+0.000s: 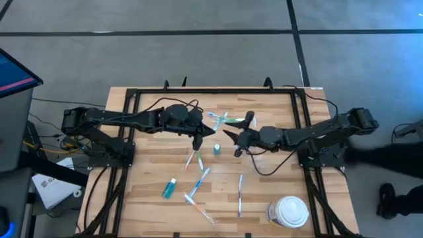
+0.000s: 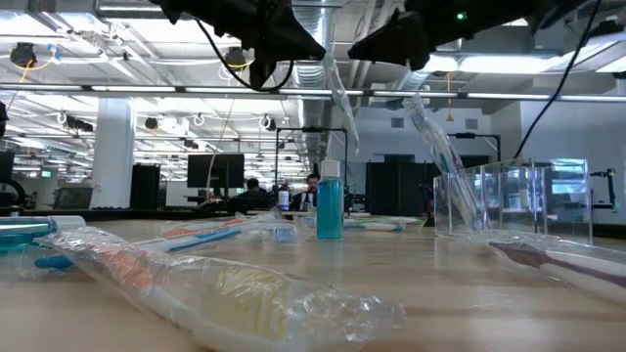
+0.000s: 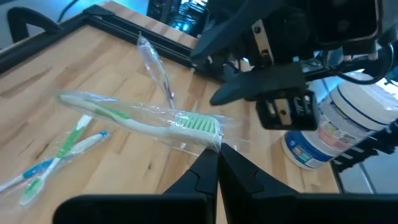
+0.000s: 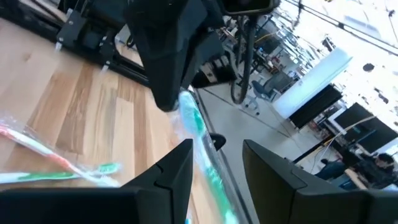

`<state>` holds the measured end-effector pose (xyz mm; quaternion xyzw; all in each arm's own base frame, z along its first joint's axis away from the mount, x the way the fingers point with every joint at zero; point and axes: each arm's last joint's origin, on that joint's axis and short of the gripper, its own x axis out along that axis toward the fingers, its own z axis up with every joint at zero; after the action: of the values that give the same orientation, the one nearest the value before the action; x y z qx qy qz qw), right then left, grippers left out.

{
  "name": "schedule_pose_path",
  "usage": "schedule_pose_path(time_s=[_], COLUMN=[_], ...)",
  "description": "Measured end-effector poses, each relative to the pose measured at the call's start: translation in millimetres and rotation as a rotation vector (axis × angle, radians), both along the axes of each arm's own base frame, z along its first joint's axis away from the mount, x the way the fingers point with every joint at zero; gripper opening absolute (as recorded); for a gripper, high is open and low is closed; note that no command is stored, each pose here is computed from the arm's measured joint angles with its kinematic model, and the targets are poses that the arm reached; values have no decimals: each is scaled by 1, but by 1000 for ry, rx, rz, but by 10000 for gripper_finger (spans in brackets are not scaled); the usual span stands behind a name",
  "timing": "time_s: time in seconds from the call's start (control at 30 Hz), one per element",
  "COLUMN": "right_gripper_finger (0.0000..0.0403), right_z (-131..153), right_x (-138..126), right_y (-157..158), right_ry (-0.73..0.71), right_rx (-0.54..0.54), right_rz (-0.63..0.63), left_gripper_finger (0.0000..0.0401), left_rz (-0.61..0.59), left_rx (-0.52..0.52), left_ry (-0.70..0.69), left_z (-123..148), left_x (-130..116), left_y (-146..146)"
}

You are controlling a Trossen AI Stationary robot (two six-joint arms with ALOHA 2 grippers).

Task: Pick & Place toothbrushing station
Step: Put the top left green toothbrush into the transparent organizer

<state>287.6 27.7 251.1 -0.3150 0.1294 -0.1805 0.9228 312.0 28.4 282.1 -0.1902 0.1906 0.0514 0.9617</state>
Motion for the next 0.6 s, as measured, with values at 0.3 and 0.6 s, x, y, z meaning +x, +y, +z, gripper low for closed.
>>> schedule_pose_path(time_s=[0.3, 0.6], right_gripper_finger=[161, 218], right_z=[4, 11], right_x=[16, 18], right_y=[8, 8], right_ry=[110, 95], right_rx=[-6, -37], right_rz=[6, -70], left_gripper_finger=[0, 0], left_rz=[-16, -37], left_rx=[-21, -39], left_ry=[-26, -24], left_z=[7, 7], left_x=[-4, -4], left_y=[-1, -2])
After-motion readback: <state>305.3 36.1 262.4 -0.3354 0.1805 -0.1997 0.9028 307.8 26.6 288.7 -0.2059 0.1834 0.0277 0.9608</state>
